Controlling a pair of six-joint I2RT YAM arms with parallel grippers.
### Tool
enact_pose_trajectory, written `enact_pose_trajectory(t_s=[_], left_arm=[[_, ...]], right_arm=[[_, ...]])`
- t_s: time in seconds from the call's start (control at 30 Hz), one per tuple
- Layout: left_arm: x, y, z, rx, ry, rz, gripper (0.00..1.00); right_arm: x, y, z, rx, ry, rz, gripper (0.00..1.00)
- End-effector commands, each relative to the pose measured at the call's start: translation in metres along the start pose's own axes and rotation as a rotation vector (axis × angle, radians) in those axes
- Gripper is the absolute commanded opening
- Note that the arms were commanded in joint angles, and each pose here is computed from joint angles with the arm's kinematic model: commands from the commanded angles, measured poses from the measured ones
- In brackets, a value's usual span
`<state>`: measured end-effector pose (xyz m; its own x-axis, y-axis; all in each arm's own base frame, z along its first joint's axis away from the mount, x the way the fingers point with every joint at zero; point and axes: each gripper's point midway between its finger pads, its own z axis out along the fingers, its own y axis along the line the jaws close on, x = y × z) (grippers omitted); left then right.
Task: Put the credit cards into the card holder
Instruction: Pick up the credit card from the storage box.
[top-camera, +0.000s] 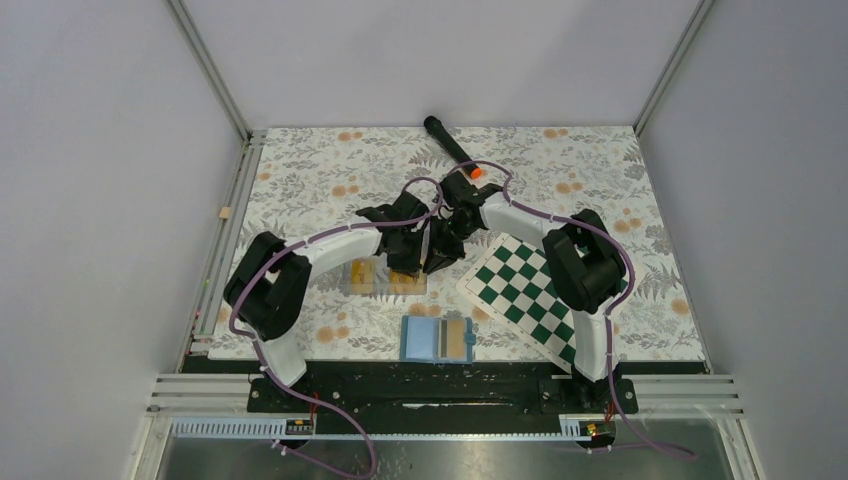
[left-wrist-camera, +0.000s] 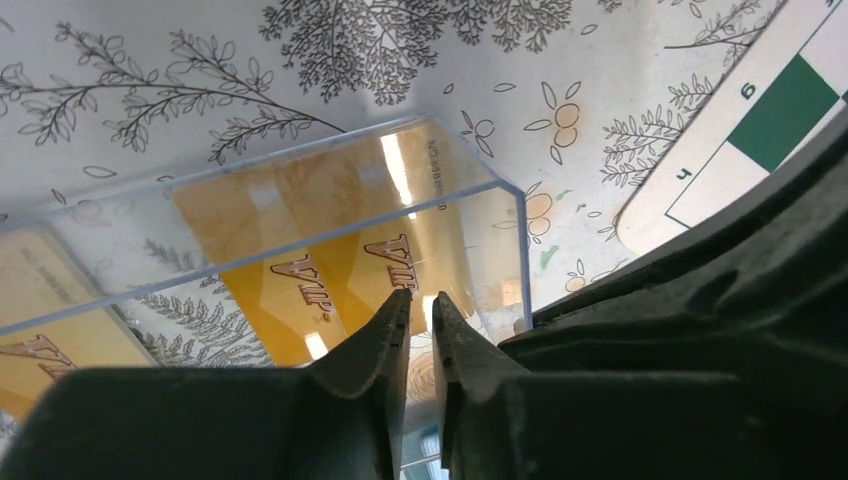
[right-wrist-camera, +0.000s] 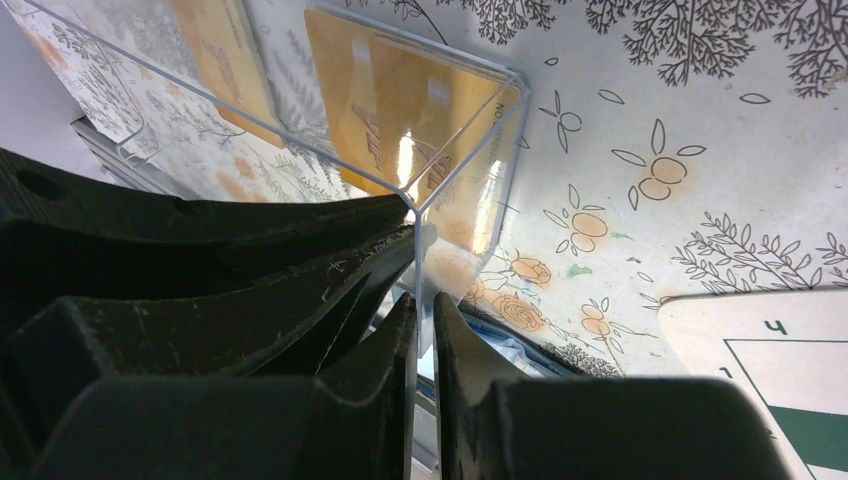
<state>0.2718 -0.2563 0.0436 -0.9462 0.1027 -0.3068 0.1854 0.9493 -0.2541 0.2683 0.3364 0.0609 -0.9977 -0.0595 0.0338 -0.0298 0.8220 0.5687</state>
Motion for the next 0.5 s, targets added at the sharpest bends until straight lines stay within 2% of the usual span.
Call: enact_pose_trajectory(t_s=[0.0,0.13,0.47], left_arm=[[-0.014,0.009,-0.008,-0.026,-0.051,-0.021,0.19],[-0.009,0.023,-0.004,-0.033,-0.035,-0.058,0.25],[0.007,0.033,0.010,-0.042,0.033,-0.081,0.26]], right_arm=[[0.003,0.009,-0.006,-0.022,-0.012,-0.023,0.09],[0.005,0.008,-0.006,-0.023,-0.008,-0.026,0.09],[0.007,0.006,-0.004,-0.027,-0.002,-0.023,0.09]])
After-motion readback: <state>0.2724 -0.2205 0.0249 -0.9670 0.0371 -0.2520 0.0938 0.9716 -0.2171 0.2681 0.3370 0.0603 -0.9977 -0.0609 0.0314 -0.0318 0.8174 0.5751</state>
